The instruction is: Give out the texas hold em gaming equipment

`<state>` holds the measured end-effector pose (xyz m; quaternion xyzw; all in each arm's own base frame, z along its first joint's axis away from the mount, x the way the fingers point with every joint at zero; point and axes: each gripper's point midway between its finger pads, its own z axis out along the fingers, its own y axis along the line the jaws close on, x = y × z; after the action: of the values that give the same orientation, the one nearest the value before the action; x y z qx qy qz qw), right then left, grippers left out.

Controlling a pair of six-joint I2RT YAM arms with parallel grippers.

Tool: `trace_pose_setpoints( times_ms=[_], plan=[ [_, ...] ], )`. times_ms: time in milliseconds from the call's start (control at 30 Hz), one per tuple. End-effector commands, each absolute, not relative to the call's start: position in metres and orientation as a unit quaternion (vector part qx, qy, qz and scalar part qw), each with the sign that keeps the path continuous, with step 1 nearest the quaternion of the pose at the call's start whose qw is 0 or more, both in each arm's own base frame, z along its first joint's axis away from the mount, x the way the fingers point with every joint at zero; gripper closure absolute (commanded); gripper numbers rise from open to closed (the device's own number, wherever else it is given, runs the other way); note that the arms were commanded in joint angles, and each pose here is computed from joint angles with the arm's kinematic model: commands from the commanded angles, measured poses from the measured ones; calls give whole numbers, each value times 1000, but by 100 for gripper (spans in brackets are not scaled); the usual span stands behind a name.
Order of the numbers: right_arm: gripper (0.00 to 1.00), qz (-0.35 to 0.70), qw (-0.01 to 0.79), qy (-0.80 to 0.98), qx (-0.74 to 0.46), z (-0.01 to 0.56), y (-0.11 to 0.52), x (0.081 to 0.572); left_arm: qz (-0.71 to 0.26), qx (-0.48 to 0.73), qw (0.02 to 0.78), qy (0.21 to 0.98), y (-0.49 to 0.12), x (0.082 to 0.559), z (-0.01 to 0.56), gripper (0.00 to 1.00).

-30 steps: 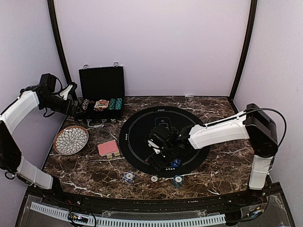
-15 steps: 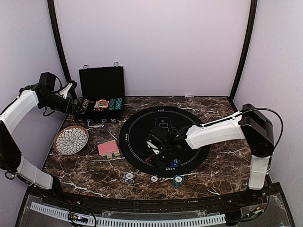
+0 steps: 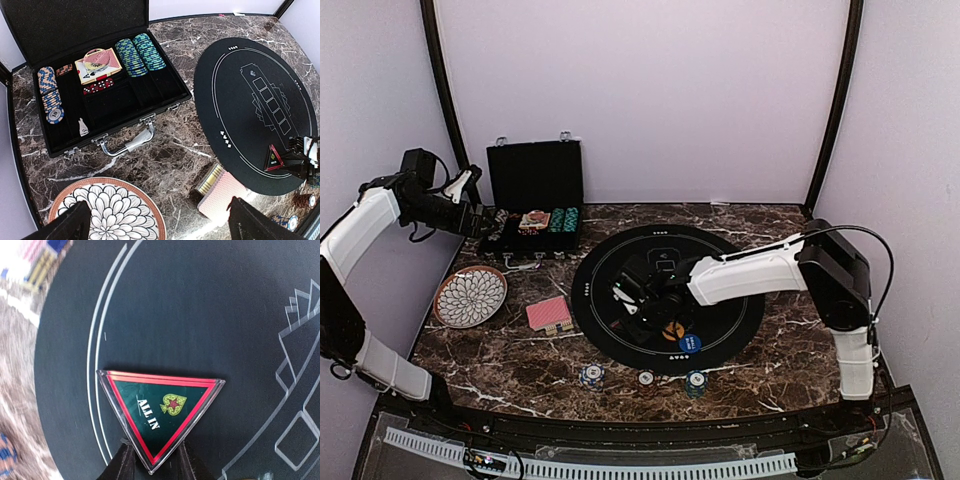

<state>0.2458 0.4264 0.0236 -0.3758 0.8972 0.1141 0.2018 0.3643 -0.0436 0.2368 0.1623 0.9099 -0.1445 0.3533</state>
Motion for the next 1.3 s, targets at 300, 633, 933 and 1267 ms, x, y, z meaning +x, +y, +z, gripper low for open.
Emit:
trace_pose_setpoints(
  times_ms=[300,633,933,1267],
  plan=[
    [74,161,240,887,-360,12,489,312,-171,179,342,907,-53,356,245,1],
    [72,171,252,881,-363,18,519,337,-176,191,338,905,-56,348,246,1],
    [39,169,300,882,-322,81,480,343,-174,198,339,903,-57,345,250,1],
    [15,121,288,918,-246,82,380,291,-180,205,343,899,-61,345,256,1]
  ],
)
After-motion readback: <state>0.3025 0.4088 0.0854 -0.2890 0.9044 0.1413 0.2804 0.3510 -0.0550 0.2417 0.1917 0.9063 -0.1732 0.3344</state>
